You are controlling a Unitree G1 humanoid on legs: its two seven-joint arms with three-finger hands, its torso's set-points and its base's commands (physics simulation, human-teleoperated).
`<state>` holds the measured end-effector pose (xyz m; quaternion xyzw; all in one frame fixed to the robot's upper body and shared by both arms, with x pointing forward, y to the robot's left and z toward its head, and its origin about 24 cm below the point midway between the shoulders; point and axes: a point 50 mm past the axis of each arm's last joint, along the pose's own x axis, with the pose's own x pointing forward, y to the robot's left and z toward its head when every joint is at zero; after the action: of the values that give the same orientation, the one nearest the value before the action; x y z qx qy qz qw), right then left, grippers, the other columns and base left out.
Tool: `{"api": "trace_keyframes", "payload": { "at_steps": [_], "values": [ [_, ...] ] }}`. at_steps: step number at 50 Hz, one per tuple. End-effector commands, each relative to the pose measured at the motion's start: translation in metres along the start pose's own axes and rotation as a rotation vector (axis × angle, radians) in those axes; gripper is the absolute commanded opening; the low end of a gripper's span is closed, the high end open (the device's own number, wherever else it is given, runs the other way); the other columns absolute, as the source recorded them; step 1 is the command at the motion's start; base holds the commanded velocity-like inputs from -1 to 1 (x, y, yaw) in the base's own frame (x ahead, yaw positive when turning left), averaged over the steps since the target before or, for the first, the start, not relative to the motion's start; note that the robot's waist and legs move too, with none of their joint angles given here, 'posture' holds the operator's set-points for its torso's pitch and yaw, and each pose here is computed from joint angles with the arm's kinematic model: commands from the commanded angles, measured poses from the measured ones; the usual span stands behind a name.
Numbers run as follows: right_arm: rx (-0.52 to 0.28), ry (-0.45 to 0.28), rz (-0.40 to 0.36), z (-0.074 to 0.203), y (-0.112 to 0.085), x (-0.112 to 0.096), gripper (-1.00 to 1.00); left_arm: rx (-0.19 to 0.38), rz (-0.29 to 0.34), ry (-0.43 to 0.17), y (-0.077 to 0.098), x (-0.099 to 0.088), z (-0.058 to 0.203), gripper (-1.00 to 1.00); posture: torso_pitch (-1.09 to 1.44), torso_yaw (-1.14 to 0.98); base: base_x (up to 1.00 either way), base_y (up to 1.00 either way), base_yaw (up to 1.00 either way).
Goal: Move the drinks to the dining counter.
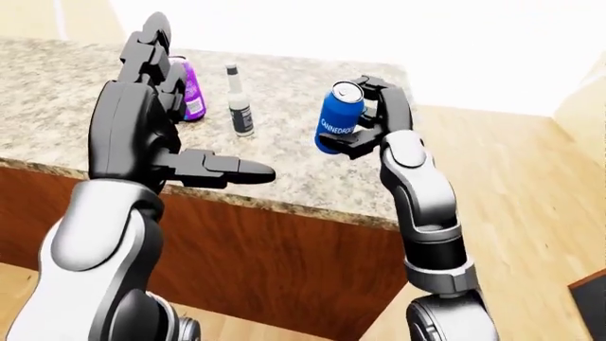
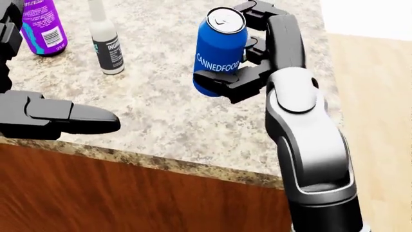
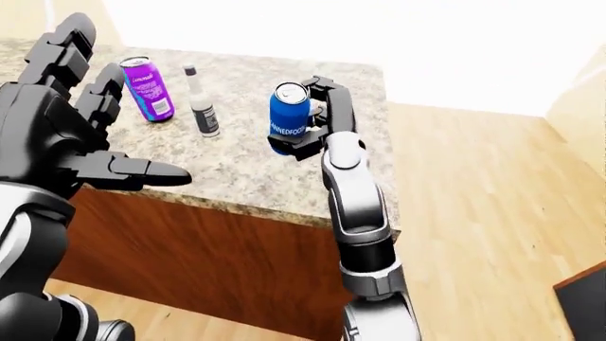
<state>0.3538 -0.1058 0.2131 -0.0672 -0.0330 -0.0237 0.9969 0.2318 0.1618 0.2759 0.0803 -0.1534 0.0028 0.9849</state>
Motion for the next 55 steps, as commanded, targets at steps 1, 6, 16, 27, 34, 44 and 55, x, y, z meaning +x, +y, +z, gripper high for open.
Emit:
{"api": "trace_keyframes", "payload": {
  "at_steps": [1,6,16,27,34,44,55],
  "values": [
    [0.025,-0.147,-0.038,0.030,-0.001,0.001,-1.00,0.006,0.002,-0.070,0.000,-0.001,0.011,1.00,0.00,0.00,0.00,0.00,0.00],
    [0.021,-0.137,-0.116,0.024,-0.005,0.022,-1.00,0.007,-0.001,-0.071,-0.001,0.000,0.012,1.00,0.00,0.00,0.00,0.00,0.00],
    [-0.044,-0.103,-0.204,0.012,-0.003,0.048,-1.00,0.008,0.003,-0.072,0.004,-0.001,0.013,1.00,0.00,0.00,0.00,0.00,0.00],
    [-0.094,-0.047,-0.225,-0.009,0.003,0.055,-1.00,0.007,0.012,-0.064,0.008,-0.003,0.008,1.00,0.00,0.00,0.00,0.00,0.00],
    [-0.095,-0.039,-0.235,-0.013,0.003,0.056,-1.00,0.005,0.015,-0.065,0.009,-0.004,0.007,1.00,0.00,0.00,0.00,0.00,0.00],
    [-0.105,-0.028,-0.238,-0.017,0.000,0.057,-0.48,0.007,0.015,-0.064,0.009,-0.004,0.008,1.00,0.00,0.00,0.00,0.00,0.00],
    [-0.097,-0.023,-0.238,-0.017,-0.004,0.057,0.51,0.005,0.019,-0.067,0.010,-0.003,0.009,1.00,0.00,0.00,0.00,0.00,0.00]
  ]
}}
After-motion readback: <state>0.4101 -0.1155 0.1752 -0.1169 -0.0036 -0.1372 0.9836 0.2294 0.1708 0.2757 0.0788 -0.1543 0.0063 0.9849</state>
